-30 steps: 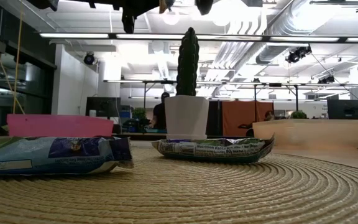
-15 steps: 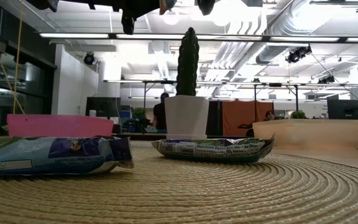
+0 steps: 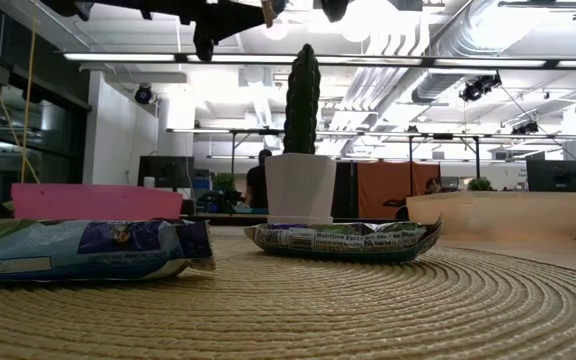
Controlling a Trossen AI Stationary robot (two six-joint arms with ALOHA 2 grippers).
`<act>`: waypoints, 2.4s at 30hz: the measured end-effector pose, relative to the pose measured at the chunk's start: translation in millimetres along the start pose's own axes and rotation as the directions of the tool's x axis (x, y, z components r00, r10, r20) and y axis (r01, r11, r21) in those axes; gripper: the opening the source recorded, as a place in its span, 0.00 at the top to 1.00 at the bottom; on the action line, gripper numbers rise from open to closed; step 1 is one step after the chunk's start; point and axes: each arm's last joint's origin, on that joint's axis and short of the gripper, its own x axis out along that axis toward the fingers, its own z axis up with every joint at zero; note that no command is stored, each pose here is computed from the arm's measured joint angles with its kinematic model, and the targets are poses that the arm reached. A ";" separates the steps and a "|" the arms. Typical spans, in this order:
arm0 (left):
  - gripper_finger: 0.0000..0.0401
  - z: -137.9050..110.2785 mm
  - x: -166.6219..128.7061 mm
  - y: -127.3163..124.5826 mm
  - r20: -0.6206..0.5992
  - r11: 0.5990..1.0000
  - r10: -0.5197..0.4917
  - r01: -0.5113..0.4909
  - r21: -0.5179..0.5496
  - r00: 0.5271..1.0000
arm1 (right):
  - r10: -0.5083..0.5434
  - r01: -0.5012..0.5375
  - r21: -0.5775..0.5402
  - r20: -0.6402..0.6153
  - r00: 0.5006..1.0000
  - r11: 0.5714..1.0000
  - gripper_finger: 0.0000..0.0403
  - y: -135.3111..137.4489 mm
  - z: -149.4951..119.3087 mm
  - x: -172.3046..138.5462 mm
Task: Pick and place Granola Bars by type
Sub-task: Put the yellow granola bar into the orange bin
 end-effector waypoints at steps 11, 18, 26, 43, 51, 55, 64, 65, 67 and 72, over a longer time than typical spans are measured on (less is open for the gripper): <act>0.40 -13.8 -1.9 9.8 -0.096 0.969 0.247 -0.248 0.002 0.964 | -0.120 0.118 -0.031 -0.056 0.991 0.993 0.89 -1.3 9.5 -23.1; 0.40 -31.6 -8.9 20.0 -0.214 0.883 0.447 -0.467 -0.053 0.869 | -0.386 0.382 -0.059 -0.163 0.908 0.922 0.87 -6.4 16.1 -63.8; 0.40 -34.4 -10.7 22.0 -0.228 0.857 0.485 -0.510 -0.065 0.844 | -0.698 0.712 -0.038 -0.242 0.674 0.701 0.87 -21.2 20.9 -126.3; 0.40 -35.5 -11.9 23.3 -0.230 0.845 0.511 -0.533 -0.042 0.828 | -0.824 0.964 0.037 -0.511 0.244 0.263 0.86 -85.0 -9.4 -191.8; 0.40 -37.2 -12.7 23.8 -0.245 0.844 0.513 -0.536 -0.029 0.822 | -0.731 0.976 0.144 -0.646 0.220 0.166 0.86 -126.0 -60.6 -203.5; 0.40 -37.4 -12.6 23.5 -0.252 0.849 0.503 -0.527 -0.032 0.827 | -0.662 0.959 0.248 -0.698 0.273 0.134 0.86 -144.1 -88.3 -213.8; 0.40 -38.0 -12.4 23.0 -0.269 0.861 0.480 -0.507 -0.037 0.835 | -0.604 0.939 0.328 -0.729 0.320 0.101 0.85 -158.6 -115.5 -229.5; 0.40 -38.0 -12.4 22.8 -0.270 0.862 0.477 -0.505 -0.038 0.836 | -0.603 0.937 0.328 -0.726 0.329 0.116 0.84 -158.8 -114.3 -229.3; 0.40 -38.1 -12.3 22.8 -0.274 0.865 0.471 -0.500 -0.041 0.838 | -0.605 0.935 0.327 -0.721 0.339 0.134 0.82 -159.1 -111.5 -228.9; 0.40 -38.0 -12.3 22.7 -0.273 0.864 0.471 -0.501 -0.047 0.839 | -0.618 0.931 0.335 -0.704 0.350 0.145 0.73 -160.1 -106.1 -228.1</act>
